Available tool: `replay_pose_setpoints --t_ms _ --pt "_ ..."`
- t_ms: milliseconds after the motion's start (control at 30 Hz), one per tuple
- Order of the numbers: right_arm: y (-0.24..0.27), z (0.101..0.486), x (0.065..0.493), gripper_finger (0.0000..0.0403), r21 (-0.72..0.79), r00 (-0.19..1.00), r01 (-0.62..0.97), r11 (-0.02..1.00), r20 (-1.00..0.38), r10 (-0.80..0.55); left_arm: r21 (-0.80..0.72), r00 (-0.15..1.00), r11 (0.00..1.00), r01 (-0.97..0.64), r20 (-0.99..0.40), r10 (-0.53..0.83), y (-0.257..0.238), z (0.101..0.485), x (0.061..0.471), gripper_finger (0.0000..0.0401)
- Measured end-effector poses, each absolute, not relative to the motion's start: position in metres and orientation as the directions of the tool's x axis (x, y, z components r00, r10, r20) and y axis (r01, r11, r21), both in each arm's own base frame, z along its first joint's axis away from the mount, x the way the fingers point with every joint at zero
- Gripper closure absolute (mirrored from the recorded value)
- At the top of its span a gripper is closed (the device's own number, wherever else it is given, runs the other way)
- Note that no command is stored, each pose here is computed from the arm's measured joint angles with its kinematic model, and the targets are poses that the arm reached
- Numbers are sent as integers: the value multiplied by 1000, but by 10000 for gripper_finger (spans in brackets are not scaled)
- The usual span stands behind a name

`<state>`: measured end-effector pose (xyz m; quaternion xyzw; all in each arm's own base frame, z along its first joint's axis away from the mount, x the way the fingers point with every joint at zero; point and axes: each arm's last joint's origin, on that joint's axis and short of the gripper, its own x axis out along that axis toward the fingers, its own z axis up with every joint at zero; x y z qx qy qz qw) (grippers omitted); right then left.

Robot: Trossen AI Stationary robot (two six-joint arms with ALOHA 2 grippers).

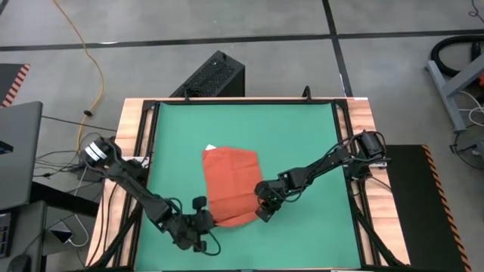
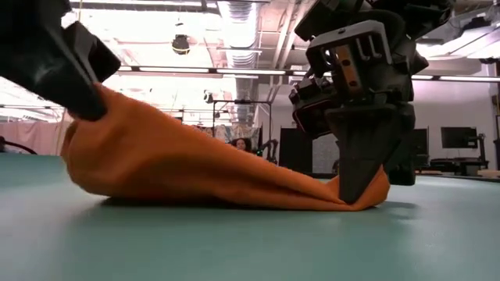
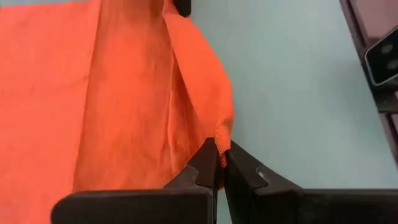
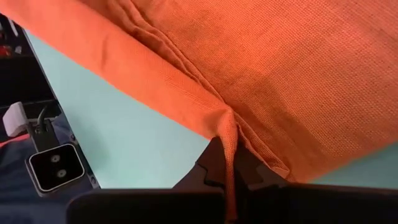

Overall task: Roll towel into tight, uniform cylinder
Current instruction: Roll the orange towel

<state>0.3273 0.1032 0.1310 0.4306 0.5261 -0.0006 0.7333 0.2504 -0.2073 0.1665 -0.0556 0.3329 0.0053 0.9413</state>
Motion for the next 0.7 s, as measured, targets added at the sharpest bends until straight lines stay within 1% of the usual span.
replay_pose_setpoints --t_ms 67,200,333,433,567,700 --pt "103 131 327 392 631 446 453 630 -772 452 -141 787 988 -66 -616 -36 -204 162 250 401" --pt "104 131 327 392 631 446 450 632 -772 453 -283 802 954 -101 -591 -90 -192 144 245 401" --pt "105 131 327 392 632 443 447 633 -771 457 -411 842 903 -129 -526 -119 -185 134 235 401" --pt "106 131 326 392 637 435 443 631 -768 469 -492 866 854 -172 -489 -107 -177 126 228 401" --pt "107 131 326 392 638 434 441 631 -767 473 -552 872 802 -228 -483 -85 -168 114 217 401" --pt "106 131 326 392 639 437 440 630 -766 472 -549 866 792 -268 -498 -52 -162 107 211 401"
